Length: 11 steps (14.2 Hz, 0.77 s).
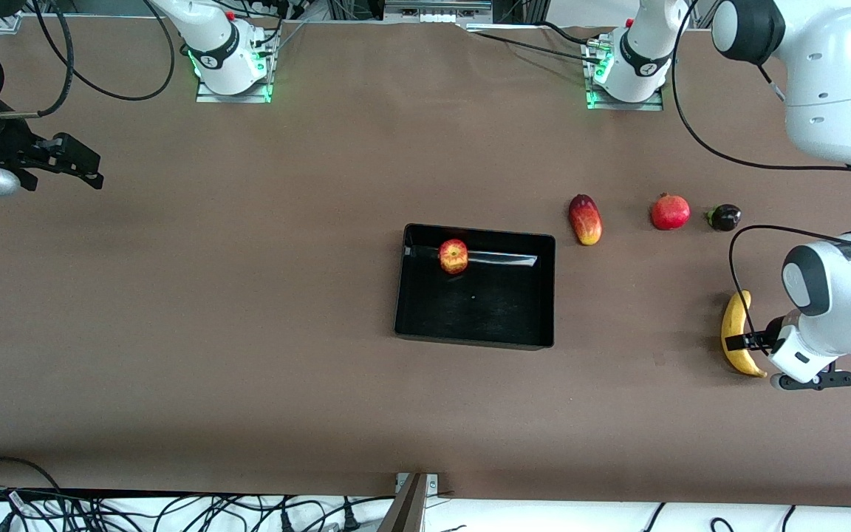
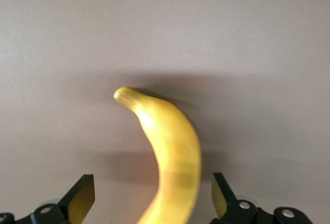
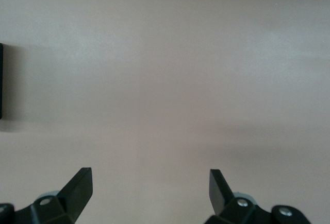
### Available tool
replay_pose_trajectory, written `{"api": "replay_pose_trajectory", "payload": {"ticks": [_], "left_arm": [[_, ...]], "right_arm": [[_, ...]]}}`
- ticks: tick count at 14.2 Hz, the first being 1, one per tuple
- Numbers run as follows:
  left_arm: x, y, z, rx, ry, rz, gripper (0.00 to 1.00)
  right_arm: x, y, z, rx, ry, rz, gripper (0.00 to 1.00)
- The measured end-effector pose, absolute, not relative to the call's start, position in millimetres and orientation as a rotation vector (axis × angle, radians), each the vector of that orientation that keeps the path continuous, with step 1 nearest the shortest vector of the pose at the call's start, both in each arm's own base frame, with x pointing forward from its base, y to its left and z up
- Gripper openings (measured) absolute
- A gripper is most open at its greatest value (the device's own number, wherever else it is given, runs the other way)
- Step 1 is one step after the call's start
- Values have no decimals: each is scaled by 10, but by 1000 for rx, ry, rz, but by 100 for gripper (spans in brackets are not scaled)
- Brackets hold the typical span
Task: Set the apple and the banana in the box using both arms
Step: 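Lower the left gripper onto the yellow banana and close it, then lift the banana and carry it over the black box with the left gripper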
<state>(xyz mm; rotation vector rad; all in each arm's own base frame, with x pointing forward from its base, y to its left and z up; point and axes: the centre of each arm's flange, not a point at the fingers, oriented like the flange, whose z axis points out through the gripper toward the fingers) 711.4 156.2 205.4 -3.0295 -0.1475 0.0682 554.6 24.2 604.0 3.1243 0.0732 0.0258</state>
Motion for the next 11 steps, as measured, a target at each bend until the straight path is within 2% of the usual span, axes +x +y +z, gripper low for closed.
{"api": "replay_pose_trajectory", "payload": {"ticks": [6,7,11], "left_arm": [[6937,1629,1676,-3012,-143,7,100],[6932,1617,1670,-3014,-142,8,91],[6863,1550,1780,-3024,-113,13,44]], "right_arm": [[5544,244,6040,3124,74,24,100],[5544,243,6040,3124,73,24,100],[5543,243,6040,3124,73,23,100]]}}
